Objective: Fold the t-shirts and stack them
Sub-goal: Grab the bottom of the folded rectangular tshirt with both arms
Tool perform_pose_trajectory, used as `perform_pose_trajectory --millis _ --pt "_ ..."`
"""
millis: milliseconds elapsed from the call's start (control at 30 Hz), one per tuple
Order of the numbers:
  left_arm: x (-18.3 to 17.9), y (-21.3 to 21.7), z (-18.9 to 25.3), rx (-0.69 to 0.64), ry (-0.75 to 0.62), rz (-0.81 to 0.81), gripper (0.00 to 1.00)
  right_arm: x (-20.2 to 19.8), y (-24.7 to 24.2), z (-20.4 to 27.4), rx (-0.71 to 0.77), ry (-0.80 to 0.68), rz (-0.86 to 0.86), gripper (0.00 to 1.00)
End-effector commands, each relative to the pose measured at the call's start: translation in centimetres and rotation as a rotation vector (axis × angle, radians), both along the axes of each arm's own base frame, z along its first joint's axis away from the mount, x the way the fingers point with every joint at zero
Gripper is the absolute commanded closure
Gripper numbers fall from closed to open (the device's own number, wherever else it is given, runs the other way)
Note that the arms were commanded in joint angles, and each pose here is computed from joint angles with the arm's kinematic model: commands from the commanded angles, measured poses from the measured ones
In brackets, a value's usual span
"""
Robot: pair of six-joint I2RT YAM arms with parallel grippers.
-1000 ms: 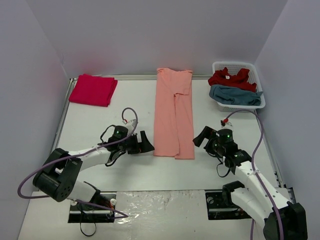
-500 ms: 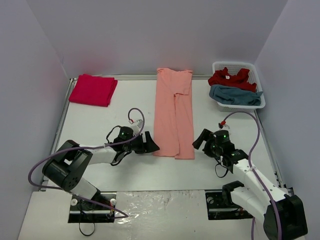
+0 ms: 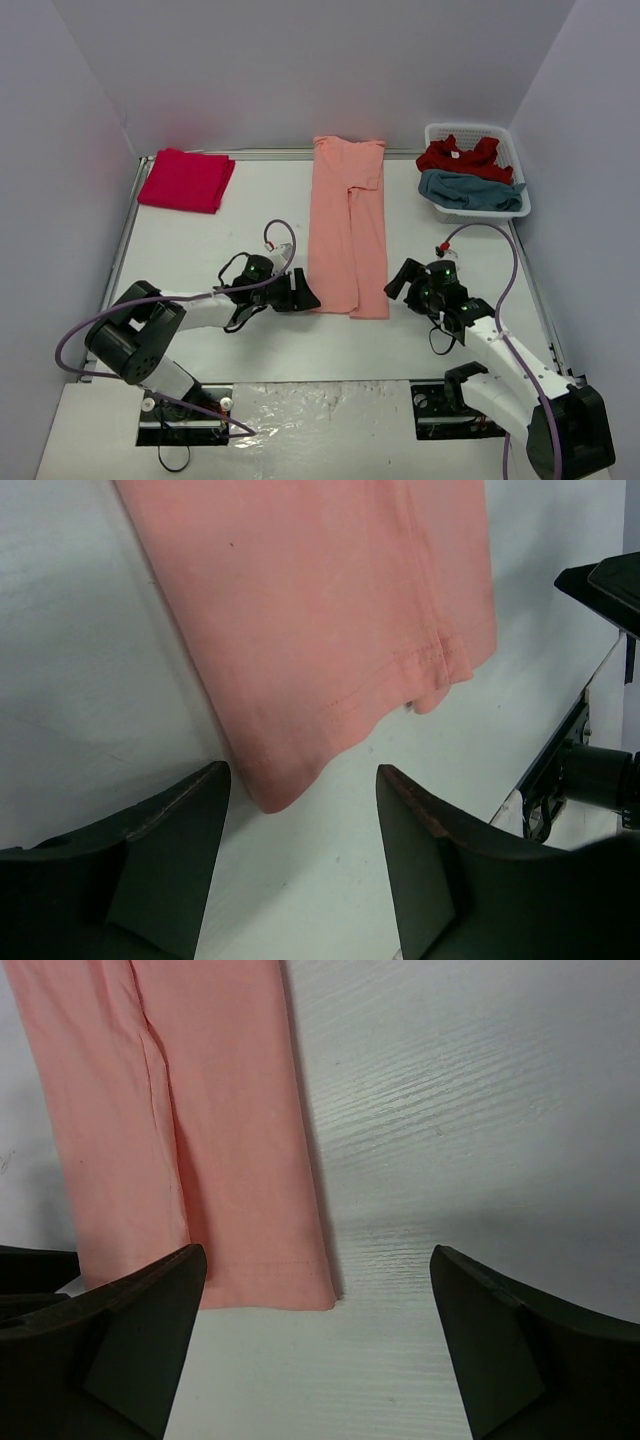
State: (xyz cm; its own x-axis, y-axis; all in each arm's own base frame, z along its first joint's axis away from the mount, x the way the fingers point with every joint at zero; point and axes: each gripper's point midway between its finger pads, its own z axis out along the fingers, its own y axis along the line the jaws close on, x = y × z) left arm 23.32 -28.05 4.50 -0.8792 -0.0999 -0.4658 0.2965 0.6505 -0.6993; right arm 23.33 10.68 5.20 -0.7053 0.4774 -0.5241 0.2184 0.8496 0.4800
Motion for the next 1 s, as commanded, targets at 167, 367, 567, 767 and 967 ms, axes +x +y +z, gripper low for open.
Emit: perform_pose_trajectory --millis 167,367,567,767,967 --pt "-2.4 0.6 -3.3 0.118 0.100 -0.035 0.44 -0.3 -0.1 -1.0 -0.011 0.026 -0.016 0.11" --pt "-2.7 0.7 -4.5 0.132 0.126 -0.035 0.55 -0.5 -0.1 -1.2 -0.012 0.033 -0.014 0.11" --pt "-2.7 1.5 -4.8 0.180 0.123 -0.027 0.56 -0.6 0.0 -1.4 -0.011 0.040 -0.010 0.11" --pt "-2.9 2.1 -5.3 0.226 0.132 -0.026 0.66 -0.9 0.0 -1.6 -0.009 0.049 -0.005 0.12" --pt "-3.1 3.1 -6.3 0.300 0.155 -0.028 0.87 -0.3 0.4 -1.1 0.006 0.019 -0.001 0.16"
